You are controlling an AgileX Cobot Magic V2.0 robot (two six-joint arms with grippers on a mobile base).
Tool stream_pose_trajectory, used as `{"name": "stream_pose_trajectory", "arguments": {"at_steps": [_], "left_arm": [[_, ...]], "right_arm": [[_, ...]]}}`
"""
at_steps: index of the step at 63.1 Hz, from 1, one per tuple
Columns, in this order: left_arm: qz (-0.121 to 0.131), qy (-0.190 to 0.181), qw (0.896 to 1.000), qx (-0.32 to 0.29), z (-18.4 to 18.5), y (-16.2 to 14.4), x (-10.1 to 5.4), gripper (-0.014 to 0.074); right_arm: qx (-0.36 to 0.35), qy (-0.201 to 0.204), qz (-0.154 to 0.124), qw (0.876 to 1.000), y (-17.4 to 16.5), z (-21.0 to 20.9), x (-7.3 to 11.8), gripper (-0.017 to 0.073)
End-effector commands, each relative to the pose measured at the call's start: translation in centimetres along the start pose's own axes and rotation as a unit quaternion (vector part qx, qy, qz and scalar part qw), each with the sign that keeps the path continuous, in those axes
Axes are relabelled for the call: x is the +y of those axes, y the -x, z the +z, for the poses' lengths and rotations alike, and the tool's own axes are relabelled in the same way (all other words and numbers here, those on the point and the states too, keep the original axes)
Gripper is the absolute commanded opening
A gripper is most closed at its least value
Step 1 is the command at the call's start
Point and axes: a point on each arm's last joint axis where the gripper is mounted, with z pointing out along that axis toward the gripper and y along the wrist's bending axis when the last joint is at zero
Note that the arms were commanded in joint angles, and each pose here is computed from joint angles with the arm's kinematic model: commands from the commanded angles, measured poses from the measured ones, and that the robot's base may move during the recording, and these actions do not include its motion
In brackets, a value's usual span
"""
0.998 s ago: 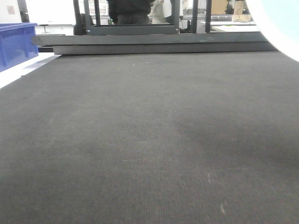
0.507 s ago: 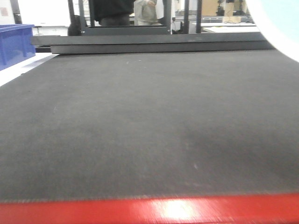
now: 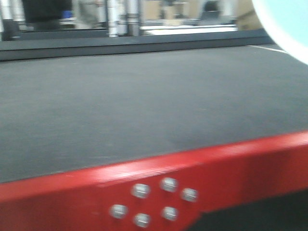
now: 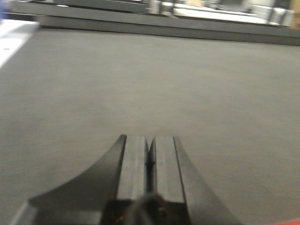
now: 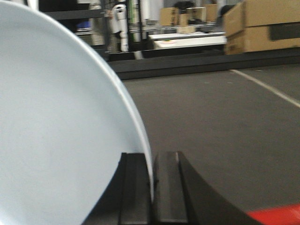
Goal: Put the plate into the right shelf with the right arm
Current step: 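Hold the plate in the right gripper while the base turns away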
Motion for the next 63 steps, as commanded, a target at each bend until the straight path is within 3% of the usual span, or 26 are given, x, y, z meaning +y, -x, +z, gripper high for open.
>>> {"name": "stream_pose_trajectory", "arguments": {"at_steps": [1, 63], "left_arm": [[-0.008, 0.006, 0.999, -0.044, -0.08, 0.52, 0.11, -0.0128], [-0.008, 0.006, 0.999, -0.044, -0.08, 0.52, 0.11, -0.0128]], "right_arm": [[-0.057, -0.002, -0.003, 0.998, 1.81, -0.15, 0.09, 0.0064], [-0.057, -0.002, -0.003, 0.998, 1.81, -0.15, 0.09, 0.0064]]}}
